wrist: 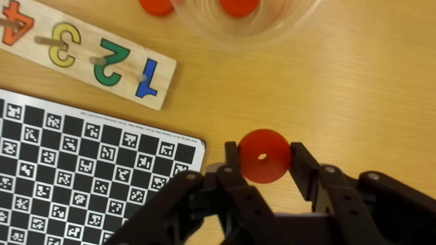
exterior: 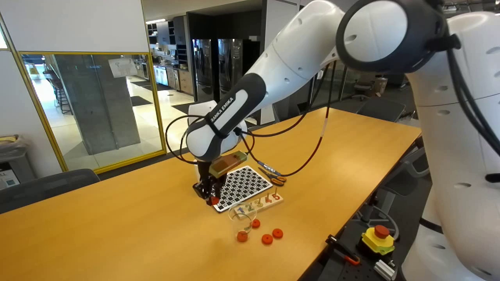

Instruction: Place the yellow rings inside the white cup, put the orange rings in the clear cup

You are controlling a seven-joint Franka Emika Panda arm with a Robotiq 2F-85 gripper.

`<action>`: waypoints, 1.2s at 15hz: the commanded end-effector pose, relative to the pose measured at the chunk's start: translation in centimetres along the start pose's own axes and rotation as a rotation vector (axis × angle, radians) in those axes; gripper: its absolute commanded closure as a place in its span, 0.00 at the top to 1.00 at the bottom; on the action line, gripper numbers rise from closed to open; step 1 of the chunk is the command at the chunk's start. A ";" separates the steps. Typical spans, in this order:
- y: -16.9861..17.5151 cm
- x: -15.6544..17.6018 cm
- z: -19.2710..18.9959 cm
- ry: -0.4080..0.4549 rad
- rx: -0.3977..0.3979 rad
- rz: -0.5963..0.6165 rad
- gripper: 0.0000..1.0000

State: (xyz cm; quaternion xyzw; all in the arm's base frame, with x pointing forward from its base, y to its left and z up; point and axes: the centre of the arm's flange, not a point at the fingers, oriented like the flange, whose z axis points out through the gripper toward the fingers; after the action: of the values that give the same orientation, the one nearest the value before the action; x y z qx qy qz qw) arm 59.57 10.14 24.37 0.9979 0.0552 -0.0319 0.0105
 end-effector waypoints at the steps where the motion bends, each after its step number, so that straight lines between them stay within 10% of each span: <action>1: 0.0 -7.6 -5.1 -0.029 0.031 -0.005 0.22; 7: -0.7 -14.4 -7.3 0.033 0.024 0.043 0.22; 18: 1.6 -13.7 -3.6 0.101 0.014 0.102 0.22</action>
State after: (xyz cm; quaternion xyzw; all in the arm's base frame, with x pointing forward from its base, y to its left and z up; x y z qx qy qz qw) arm 46.11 7.69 30.25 0.9998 0.0141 0.0135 -0.0031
